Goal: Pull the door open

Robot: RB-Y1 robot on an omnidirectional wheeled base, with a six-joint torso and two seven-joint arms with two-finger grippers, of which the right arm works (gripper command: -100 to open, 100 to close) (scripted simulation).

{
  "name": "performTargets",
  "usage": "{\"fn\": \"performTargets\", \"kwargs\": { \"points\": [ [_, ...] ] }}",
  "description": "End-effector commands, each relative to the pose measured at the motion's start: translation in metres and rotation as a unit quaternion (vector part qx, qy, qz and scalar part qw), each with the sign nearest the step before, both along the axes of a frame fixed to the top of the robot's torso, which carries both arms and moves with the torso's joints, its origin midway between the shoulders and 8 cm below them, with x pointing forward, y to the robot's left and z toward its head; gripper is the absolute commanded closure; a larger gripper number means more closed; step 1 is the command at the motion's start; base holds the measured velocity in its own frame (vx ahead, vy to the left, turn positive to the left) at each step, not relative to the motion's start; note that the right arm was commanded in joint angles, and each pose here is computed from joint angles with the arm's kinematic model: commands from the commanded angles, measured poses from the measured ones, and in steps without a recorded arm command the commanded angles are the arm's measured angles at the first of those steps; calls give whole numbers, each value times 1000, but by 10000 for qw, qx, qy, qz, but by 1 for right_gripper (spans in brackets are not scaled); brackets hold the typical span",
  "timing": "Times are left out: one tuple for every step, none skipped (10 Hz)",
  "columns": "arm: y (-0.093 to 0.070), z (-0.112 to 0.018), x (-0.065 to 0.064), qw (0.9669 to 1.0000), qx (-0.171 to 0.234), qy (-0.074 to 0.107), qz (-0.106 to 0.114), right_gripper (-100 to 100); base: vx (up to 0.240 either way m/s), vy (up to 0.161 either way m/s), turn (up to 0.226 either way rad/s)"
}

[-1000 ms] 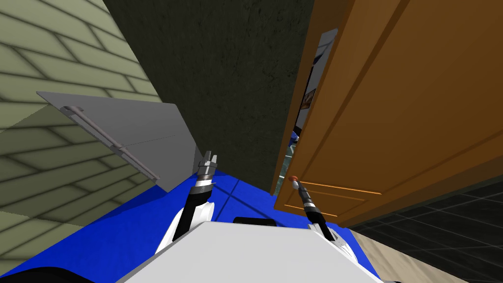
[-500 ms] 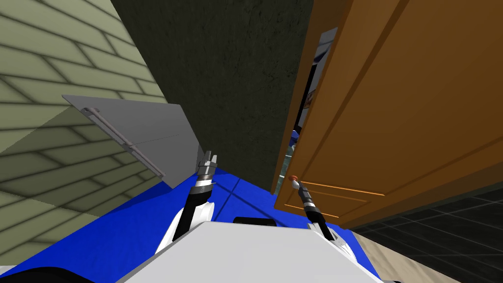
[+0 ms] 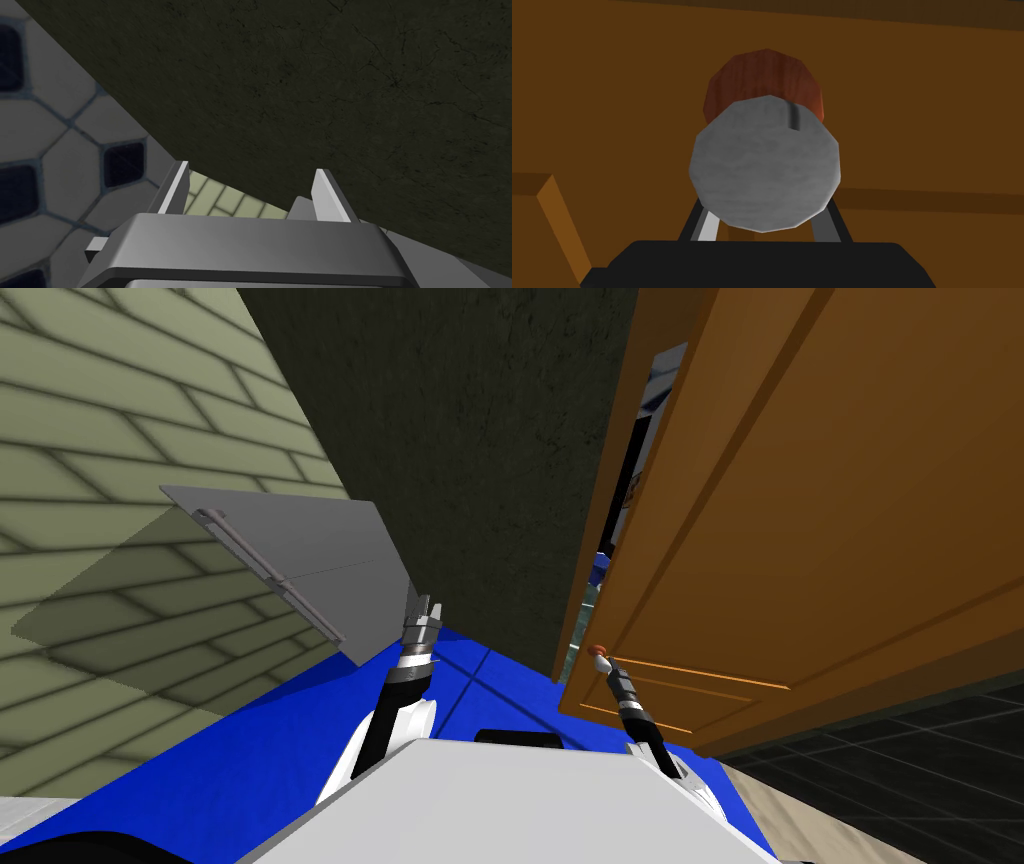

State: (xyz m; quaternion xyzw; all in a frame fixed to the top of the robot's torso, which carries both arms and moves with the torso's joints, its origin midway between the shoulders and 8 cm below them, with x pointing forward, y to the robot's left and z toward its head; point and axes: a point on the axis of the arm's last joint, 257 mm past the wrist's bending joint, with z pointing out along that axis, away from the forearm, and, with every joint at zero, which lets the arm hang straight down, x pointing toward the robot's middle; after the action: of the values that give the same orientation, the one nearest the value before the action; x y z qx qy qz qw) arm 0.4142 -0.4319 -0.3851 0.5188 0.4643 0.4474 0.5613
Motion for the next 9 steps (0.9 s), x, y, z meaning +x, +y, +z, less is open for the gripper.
{"fn": "performTargets", "kwargs": {
  "points": [
    [8, 2, 6, 9994, 342, -91, 26, 100, -47, -29, 108],
    [8, 2, 6, 9991, 418, -104, 28, 100, -42, -23, 45],
    [8, 2, 6, 9979, 626, -141, 6, 100, -48, -17, 51],
    [8, 2, 6, 9977, 662, -147, 7, 100, -32, -14, 28],
    [7, 2, 7, 9958, 898, -189, -14, 100, -32, -14, 71],
    [7, 2, 7, 9957, 905, -190, -13, 100, -30, -16, 30],
    [7, 2, 7, 9933, 1133, -232, -34, 100, -33, -19, 53],
    [6, 1, 8, 9910, 1310, -266, -57, 100, -48, -23, 103],
    [6, 1, 8, 9899, 1391, -281, -54, 100, -39, -24, 32]
  ]
}}
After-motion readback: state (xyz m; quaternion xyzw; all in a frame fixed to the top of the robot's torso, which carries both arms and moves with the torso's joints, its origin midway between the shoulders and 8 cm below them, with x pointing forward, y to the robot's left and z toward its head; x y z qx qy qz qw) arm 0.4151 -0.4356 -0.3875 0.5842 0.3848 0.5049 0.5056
